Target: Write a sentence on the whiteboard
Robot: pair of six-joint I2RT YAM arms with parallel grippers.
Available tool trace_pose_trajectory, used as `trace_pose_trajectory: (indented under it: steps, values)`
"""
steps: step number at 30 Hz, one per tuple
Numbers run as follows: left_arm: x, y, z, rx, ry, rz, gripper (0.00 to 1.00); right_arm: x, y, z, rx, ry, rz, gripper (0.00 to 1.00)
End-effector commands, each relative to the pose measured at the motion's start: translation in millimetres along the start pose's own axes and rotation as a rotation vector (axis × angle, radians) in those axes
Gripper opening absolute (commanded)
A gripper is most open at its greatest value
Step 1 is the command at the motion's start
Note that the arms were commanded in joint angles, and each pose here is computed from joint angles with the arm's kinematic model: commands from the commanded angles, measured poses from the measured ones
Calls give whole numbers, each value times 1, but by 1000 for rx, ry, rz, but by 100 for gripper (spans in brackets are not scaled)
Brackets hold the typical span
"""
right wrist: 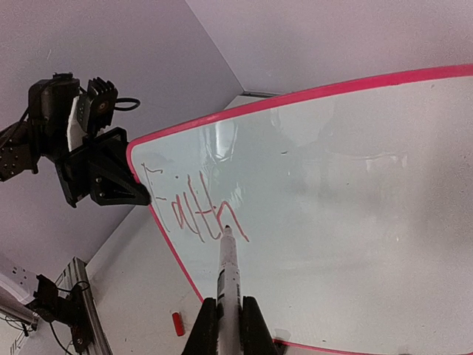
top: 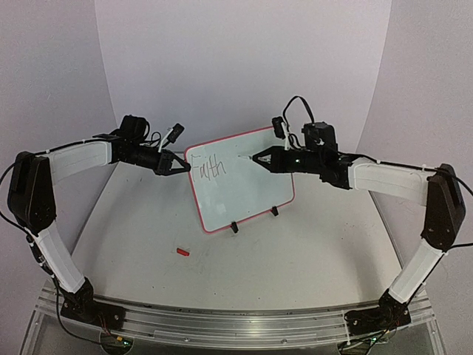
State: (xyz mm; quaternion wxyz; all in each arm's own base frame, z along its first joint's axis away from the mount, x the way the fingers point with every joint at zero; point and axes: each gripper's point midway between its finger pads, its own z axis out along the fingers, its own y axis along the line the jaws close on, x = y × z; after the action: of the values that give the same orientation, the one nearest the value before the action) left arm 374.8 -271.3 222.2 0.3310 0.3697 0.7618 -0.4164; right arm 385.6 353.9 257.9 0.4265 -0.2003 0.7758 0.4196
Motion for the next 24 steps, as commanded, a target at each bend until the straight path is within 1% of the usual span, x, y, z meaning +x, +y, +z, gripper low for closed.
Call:
trace_pose_trajectory:
  steps: [1, 4, 14, 24]
  values:
    - [-1, -18, 3, 26, 28, 32, 0, -7, 9, 4, -84, 15, -18, 0]
    - [0, -17, 4, 24, 30, 31, 0, -8, 6, 10, -77, 16, -17, 0]
    - [2, -16, 5, 25, 36, 27, 0, -17, -20, 24, 35, -21, 4, 0]
    - [2, -15, 6, 23, 39, 27, 0, -12, -36, 34, 88, -14, 25, 0]
